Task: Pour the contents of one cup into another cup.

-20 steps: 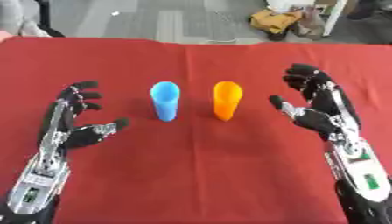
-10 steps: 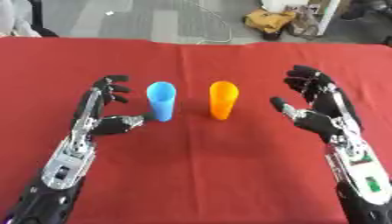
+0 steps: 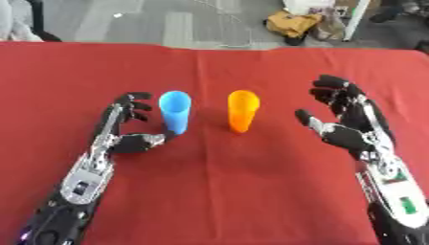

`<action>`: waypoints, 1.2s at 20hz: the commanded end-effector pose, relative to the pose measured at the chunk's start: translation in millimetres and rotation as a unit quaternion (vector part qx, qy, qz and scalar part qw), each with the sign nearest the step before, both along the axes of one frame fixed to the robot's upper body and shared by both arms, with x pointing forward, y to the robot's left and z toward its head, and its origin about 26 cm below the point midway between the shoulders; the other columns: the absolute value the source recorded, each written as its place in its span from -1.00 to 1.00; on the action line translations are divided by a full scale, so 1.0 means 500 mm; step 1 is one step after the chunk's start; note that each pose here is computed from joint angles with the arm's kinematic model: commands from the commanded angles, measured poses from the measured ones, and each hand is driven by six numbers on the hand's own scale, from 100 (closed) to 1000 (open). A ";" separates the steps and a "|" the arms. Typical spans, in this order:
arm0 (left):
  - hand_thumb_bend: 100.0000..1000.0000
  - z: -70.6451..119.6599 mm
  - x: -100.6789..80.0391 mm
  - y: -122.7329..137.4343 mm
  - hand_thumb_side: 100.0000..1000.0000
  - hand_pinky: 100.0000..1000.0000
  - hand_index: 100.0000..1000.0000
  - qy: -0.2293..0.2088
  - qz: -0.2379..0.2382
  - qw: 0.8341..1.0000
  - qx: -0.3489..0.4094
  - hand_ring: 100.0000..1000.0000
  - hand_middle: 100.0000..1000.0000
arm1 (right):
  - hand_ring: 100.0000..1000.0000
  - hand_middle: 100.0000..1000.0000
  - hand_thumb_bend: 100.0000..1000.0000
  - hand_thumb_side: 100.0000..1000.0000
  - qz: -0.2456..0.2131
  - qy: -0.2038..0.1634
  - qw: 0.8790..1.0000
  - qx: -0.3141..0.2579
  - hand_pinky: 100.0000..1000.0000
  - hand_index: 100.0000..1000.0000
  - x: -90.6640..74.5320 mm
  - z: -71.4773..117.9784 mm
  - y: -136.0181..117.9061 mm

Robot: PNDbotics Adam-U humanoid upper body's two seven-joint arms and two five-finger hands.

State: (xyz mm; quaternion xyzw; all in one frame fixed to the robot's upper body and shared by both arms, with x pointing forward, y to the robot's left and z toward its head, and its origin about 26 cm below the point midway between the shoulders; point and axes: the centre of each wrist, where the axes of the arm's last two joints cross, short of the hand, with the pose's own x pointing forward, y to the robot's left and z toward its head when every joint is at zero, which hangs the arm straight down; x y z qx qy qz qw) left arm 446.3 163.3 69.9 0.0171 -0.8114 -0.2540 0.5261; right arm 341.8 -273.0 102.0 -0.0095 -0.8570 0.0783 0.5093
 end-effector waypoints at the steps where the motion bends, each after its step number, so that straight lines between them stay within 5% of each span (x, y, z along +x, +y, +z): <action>1: 0.52 0.022 0.013 -0.001 -1.00 0.11 0.49 -0.015 -0.006 1.000 -0.001 0.31 0.40 | 0.51 0.44 0.03 -1.00 0.000 -0.014 1.000 -0.003 0.73 0.58 0.004 0.017 -0.002; 24: 0.53 0.060 0.049 0.007 -1.00 0.10 0.47 -0.022 -0.015 0.999 0.029 0.29 0.34 | 0.29 0.28 0.03 -1.00 0.017 -0.036 0.999 0.003 0.68 0.53 0.006 0.034 0.007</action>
